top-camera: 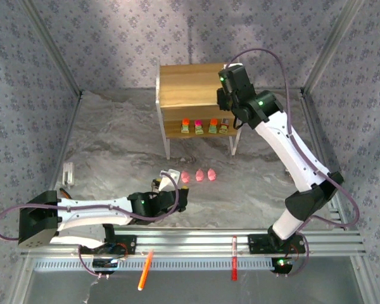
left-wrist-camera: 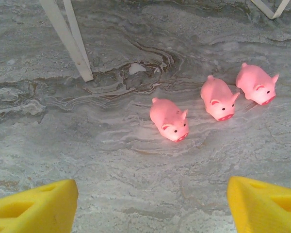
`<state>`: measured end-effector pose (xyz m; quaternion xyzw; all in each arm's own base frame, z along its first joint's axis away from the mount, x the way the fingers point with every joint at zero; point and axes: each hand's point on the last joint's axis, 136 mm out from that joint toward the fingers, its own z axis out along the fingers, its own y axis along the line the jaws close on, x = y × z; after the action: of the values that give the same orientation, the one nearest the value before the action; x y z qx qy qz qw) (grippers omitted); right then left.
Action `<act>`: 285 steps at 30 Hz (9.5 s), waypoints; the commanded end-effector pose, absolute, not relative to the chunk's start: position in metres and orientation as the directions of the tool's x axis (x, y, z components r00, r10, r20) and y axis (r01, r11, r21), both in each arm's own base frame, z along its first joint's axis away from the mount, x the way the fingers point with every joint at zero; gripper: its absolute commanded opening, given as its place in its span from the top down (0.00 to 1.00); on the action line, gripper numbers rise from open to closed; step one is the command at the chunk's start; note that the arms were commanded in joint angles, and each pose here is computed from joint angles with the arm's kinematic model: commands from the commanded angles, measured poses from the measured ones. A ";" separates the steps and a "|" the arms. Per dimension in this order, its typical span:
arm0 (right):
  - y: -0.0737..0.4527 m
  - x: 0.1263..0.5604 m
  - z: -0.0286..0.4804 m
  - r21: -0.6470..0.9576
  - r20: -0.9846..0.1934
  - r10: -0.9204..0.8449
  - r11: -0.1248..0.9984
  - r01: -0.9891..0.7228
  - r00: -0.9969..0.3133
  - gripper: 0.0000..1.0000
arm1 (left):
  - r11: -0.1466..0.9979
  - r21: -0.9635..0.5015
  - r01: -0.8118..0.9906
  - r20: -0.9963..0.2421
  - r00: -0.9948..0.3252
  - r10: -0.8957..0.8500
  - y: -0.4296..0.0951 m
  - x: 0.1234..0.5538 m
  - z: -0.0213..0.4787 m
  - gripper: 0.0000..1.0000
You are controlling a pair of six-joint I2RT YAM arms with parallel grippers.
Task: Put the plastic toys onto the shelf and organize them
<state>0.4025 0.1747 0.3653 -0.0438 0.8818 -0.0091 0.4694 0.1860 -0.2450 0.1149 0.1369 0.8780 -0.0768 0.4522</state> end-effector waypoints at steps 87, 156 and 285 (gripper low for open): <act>0.206 0.243 0.149 0.090 -0.617 -0.118 0.972 -0.219 -0.778 0.59 | 0.965 -0.059 0.257 -0.766 -0.631 0.121 -0.241 0.187 0.094 0.19; 0.226 0.274 0.032 0.081 -0.443 -0.118 0.982 -0.170 -0.889 0.54 | 0.937 -0.094 0.338 -0.750 -0.642 0.157 -0.250 0.183 0.086 0.17; 0.222 0.378 0.389 -0.041 -0.853 -0.131 0.982 -0.185 -0.506 0.68 | 0.905 -0.144 0.400 -0.772 -0.617 0.150 -0.258 0.179 0.092 0.15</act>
<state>0.3776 0.2234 0.3873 -0.0833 0.8646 0.0307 0.4945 0.1749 -0.2630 0.0874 0.1670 0.8890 -0.1562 0.3967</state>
